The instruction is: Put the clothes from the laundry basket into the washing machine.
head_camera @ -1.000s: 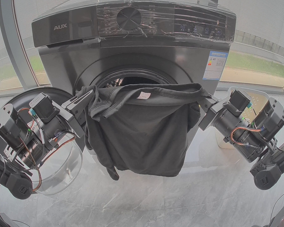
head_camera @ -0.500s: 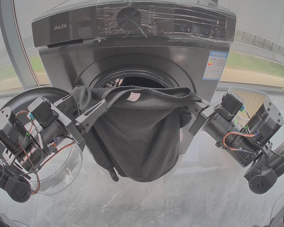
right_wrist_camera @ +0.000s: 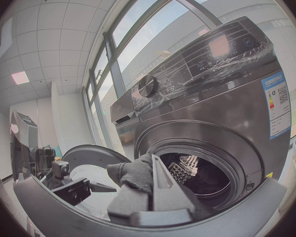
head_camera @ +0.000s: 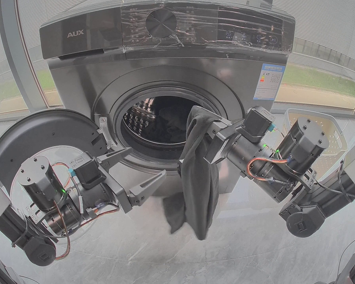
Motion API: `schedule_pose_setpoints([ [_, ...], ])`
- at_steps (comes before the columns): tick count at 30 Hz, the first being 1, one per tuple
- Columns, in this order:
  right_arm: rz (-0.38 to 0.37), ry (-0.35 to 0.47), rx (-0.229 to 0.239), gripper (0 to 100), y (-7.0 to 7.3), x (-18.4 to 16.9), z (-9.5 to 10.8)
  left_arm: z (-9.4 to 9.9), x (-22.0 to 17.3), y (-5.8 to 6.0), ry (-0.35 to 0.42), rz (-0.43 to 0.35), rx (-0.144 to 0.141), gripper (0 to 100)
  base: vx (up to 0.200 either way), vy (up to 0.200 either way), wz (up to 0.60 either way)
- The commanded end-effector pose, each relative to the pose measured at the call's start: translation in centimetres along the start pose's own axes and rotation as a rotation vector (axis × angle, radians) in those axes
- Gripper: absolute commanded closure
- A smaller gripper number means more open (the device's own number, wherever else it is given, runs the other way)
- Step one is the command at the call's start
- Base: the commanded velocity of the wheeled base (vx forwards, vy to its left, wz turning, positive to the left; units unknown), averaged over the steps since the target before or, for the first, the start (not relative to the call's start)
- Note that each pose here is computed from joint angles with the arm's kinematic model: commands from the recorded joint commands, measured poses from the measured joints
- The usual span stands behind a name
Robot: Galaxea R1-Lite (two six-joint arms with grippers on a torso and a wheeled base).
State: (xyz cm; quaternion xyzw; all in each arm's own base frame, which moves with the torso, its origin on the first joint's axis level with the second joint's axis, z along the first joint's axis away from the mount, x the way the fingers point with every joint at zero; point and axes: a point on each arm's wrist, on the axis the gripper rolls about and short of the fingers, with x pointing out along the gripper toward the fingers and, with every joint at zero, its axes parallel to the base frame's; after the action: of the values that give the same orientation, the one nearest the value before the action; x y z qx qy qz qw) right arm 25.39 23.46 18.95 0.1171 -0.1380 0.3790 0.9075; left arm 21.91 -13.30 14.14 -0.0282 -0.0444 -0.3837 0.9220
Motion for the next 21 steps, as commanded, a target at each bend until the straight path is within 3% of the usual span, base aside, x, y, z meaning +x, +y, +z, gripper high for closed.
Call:
schedule_pose_setpoints([
  [1, 0.006, -0.001, 0.002, 100, 0.2, 0.9, -0.1, -2.3, 0.6, -0.2, 0.086, -0.015, -0.02, 0, 0.0, 0.0, 0.0],
  [8, 0.011, -0.039, 0.001, 100, 0.3, 1.8, 1.0, -4.6, 1.3, -1.3, 0.167, -0.062, -0.041, 0, 0.0, 0.0, 0.0],
  [21, 0.055, -0.079, 0.011, 100, 1.6, 2.5, 1.9, -6.5, 2.1, -1.4, 0.226, -0.07, -0.033, 0, 0.0, 0.0, 0.0],
])
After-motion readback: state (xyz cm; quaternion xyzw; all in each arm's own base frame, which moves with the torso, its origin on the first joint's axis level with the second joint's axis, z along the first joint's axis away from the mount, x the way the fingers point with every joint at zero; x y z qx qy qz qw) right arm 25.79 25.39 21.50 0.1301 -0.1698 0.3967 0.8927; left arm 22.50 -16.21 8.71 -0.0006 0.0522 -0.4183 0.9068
